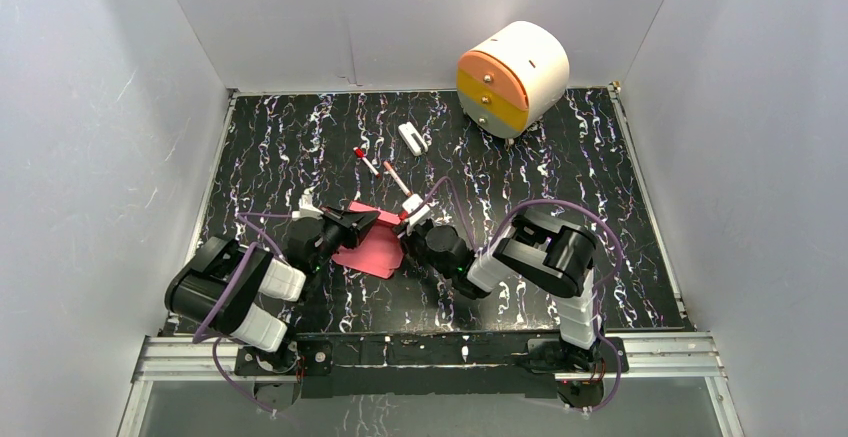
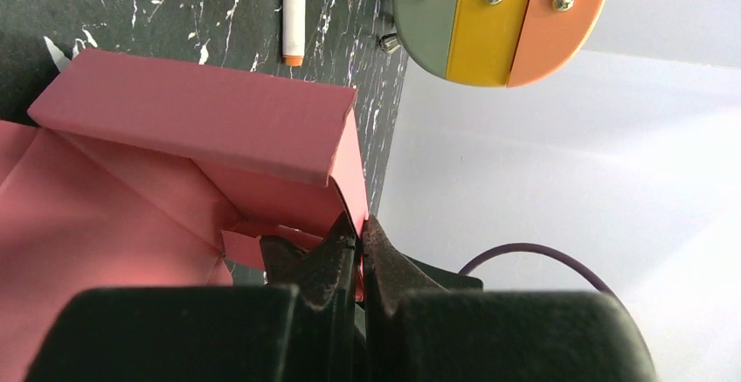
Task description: Fold the paper box
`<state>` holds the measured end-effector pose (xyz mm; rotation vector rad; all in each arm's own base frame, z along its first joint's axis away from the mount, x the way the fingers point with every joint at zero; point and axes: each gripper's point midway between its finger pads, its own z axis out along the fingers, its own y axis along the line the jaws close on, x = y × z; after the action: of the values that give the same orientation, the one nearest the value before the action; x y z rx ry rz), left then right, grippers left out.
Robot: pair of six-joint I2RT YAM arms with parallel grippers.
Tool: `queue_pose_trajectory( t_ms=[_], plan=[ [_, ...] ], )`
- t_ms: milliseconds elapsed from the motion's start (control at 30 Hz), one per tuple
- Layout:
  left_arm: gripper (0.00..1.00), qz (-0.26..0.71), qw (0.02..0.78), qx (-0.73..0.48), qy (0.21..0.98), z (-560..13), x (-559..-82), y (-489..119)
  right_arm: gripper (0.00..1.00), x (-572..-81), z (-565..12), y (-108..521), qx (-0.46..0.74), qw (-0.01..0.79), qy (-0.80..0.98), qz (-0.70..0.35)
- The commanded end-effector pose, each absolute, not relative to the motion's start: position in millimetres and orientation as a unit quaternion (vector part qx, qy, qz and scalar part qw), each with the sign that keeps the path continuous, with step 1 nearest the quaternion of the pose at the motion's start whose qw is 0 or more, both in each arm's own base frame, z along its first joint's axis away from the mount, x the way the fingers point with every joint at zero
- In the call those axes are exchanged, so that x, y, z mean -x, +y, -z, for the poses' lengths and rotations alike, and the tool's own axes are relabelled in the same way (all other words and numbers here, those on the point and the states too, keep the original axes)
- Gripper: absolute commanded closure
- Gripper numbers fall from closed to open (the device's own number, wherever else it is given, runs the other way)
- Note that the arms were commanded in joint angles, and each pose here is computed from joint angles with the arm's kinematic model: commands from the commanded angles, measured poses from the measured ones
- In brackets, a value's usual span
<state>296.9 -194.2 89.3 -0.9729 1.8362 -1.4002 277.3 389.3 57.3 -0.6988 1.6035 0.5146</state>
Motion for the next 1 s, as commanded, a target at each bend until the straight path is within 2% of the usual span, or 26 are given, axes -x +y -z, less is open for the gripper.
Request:
queue_pose_trajectory(
  t_ms=[0,67,233,333,533,767,967],
  plan=[
    [0.99,0.534,0.302,0.348,0.709,-88,-285,-200,0.59,-296,-75,377,0.277,0.650,0.683,-0.185],
    [0.94,0.540,0.304,0.337,0.709,-92,-282,-201,0.63,-296,-74,373,0.286,0.651,0.681,-0.175],
    [0.69,0.555,0.311,0.302,0.710,-105,-272,-204,0.72,-298,-74,358,0.303,0.650,0.679,-0.156],
    [0.61,0.561,0.304,0.282,0.716,-109,-260,-207,0.78,-299,-75,351,0.313,0.647,0.677,-0.155],
    [0.52,0.535,0.323,0.233,0.745,-120,-249,-204,0.87,-299,-73,340,0.340,0.632,0.677,-0.165],
    [0.46,0.382,0.408,0.147,0.816,-145,-260,-173,0.93,-285,-76,330,0.386,0.604,0.662,-0.219],
    [0.42,0.323,0.379,0.083,0.863,-148,-267,-174,0.93,-263,-77,340,0.446,0.569,0.634,-0.275]
  ],
)
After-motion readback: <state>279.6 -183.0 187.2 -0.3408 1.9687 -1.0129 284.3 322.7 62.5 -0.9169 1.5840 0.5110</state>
